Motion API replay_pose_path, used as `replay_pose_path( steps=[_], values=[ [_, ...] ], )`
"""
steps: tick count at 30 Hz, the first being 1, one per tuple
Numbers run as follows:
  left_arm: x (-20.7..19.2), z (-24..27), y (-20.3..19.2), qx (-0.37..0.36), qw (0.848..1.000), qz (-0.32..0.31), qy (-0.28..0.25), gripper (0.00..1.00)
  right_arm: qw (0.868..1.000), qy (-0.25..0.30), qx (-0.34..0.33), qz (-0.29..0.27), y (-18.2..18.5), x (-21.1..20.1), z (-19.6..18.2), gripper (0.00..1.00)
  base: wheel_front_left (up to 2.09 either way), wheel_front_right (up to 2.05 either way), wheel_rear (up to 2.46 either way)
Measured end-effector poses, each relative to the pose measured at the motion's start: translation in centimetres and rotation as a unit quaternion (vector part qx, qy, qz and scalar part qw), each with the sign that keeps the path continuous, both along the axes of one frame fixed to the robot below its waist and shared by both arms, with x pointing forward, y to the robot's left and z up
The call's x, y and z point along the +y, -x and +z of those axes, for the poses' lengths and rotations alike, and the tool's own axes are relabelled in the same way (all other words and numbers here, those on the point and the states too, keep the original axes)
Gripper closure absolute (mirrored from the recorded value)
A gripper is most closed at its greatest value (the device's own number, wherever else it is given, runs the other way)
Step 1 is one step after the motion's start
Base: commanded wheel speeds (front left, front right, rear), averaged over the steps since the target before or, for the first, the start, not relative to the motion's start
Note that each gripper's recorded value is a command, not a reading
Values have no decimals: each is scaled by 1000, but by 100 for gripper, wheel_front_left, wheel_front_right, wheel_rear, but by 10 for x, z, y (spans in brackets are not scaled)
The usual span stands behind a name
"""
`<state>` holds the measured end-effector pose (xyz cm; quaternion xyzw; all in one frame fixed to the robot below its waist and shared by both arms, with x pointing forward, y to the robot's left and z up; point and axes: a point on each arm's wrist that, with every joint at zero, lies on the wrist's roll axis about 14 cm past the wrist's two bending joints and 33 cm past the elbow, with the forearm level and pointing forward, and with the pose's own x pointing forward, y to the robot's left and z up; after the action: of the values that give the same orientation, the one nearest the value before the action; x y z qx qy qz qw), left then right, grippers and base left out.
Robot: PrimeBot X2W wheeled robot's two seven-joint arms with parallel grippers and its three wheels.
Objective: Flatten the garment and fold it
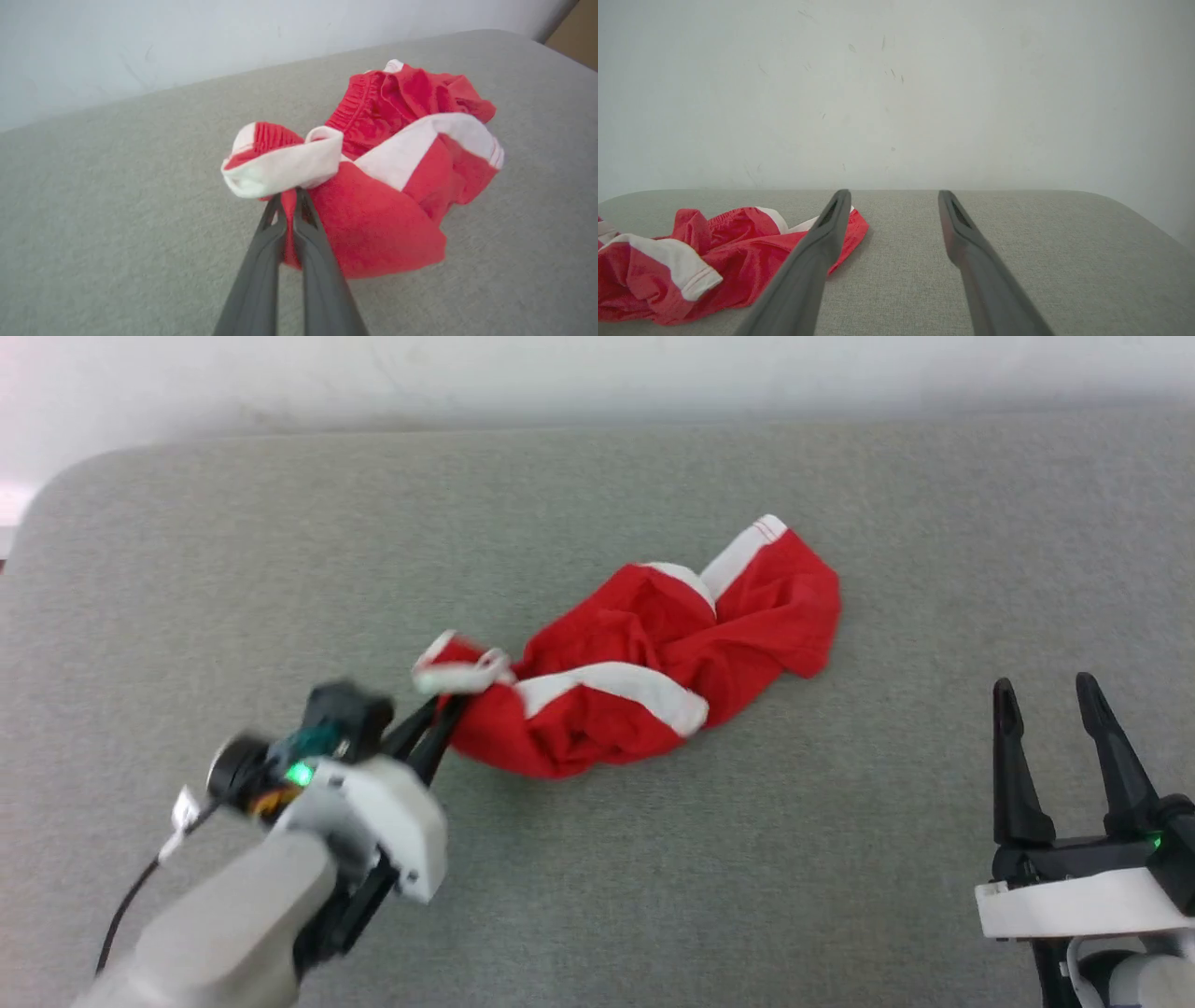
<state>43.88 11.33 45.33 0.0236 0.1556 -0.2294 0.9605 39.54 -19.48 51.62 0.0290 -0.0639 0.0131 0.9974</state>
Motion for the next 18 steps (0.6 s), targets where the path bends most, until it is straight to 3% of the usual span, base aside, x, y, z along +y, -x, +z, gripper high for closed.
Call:
replay_pose_path(
  steps=[6,7,8,9,15,18],
  values=[
    [43,-49,49,72,994,78,-8,100,1000,0,-11,24,-5,16,7,0,0,0,0],
    [43,-53,54,81,993,82,-4,91,1000,0,-13,26,-5,18,8,0,0,0,0],
    [41,-56,59,88,993,82,0,17,999,3,-14,29,-5,19,9,0,0,0,0],
    [40,-57,61,87,993,83,1,0,999,4,-15,32,-5,22,10,0,0,0,0],
    [52,-16,42,-4,991,134,23,0,998,28,-36,52,-5,36,23,0,0,0,0],
    [70,42,20,-109,978,176,25,0,994,46,-71,67,-13,46,45,0,0,0,0]
  ],
)
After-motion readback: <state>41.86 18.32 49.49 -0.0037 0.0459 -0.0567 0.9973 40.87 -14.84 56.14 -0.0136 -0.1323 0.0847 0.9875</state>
